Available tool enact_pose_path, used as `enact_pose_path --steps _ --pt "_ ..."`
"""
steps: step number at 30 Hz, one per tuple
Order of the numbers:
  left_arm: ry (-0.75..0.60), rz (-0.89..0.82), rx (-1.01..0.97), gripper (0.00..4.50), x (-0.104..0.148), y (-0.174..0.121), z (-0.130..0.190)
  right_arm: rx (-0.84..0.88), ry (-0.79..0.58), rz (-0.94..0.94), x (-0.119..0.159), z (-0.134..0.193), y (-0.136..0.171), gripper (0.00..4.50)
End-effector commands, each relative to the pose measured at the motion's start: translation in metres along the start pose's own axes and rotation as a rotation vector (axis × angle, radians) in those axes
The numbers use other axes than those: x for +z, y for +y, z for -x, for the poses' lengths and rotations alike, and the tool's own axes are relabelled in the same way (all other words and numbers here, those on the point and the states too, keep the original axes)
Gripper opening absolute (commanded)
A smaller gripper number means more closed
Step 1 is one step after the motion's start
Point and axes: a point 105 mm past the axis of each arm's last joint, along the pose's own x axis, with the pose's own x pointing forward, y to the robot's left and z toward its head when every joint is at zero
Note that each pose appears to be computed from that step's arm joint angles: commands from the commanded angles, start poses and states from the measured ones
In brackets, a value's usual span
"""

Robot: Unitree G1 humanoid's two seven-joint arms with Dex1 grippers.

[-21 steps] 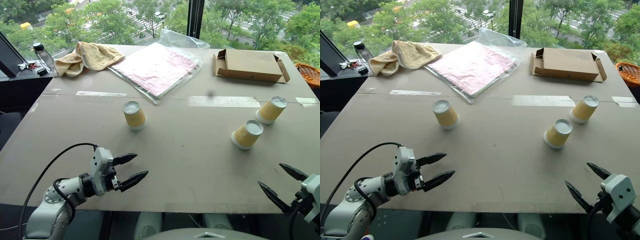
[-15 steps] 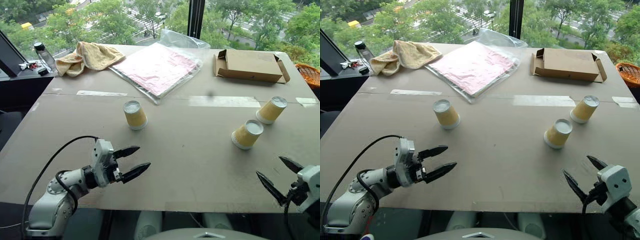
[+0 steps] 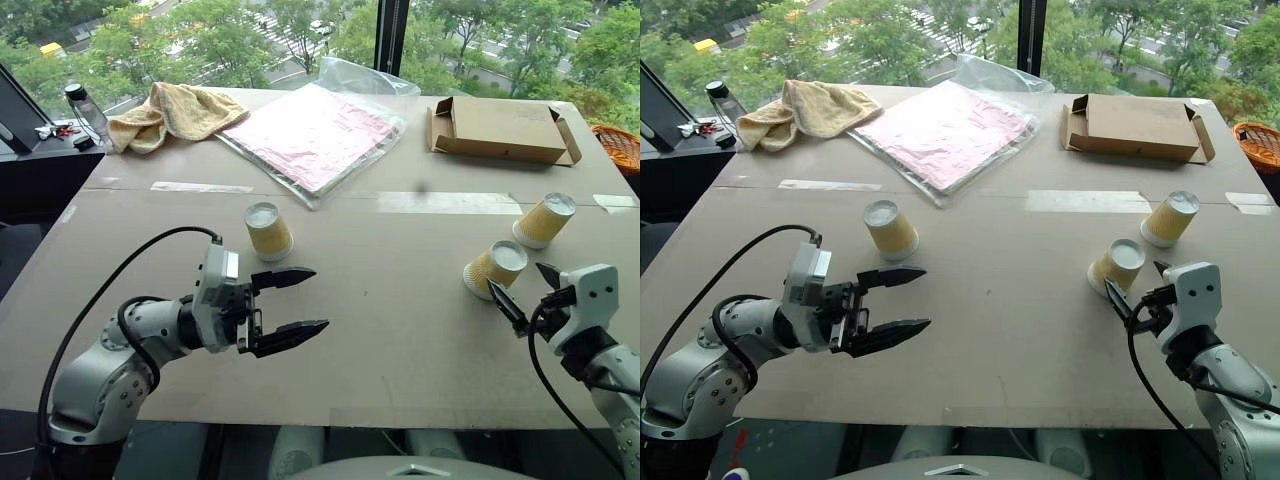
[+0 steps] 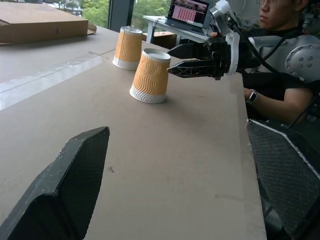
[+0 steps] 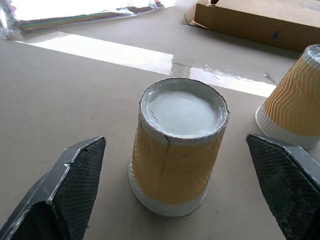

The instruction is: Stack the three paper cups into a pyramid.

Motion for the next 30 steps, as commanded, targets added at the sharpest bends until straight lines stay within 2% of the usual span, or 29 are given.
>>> enact_pose_path --steps 1,5,10,11,18,23,30 --pt "-0.025 -0.017 -0.017 4.50 0.009 -0.006 -0.005 -0.019 -0.040 0.003 0.005 -0.009 -0.005 4.46" --pt "-0.020 -0.021 -0.006 4.50 0.007 -0.006 -0.004 -0.017 -0.048 0.005 0.004 -0.024 -0.010 4.46" --pt "-0.016 -0.025 0.022 4.50 0.004 -0.005 0.002 -0.003 -0.085 0.008 0.013 -0.032 -0.014 2.31" --pt "-0.015 -0.024 0.026 4.50 0.003 -0.005 0.003 0.006 -0.088 0.010 0.014 -0.032 -0.013 2.10" --pt "-0.016 -0.032 0.131 4.50 -0.010 0.000 0.022 0.152 -0.118 0.054 0.026 -0.037 0.010 2.09" --pt "-0.040 -0.093 0.223 4.50 -0.014 0.012 0.032 0.317 -0.159 0.125 0.041 -0.047 0.047 2.09" --pt "-0.067 -0.132 0.249 4.50 -0.015 0.012 0.045 0.509 -0.204 0.163 0.065 -0.064 0.094 2.09"
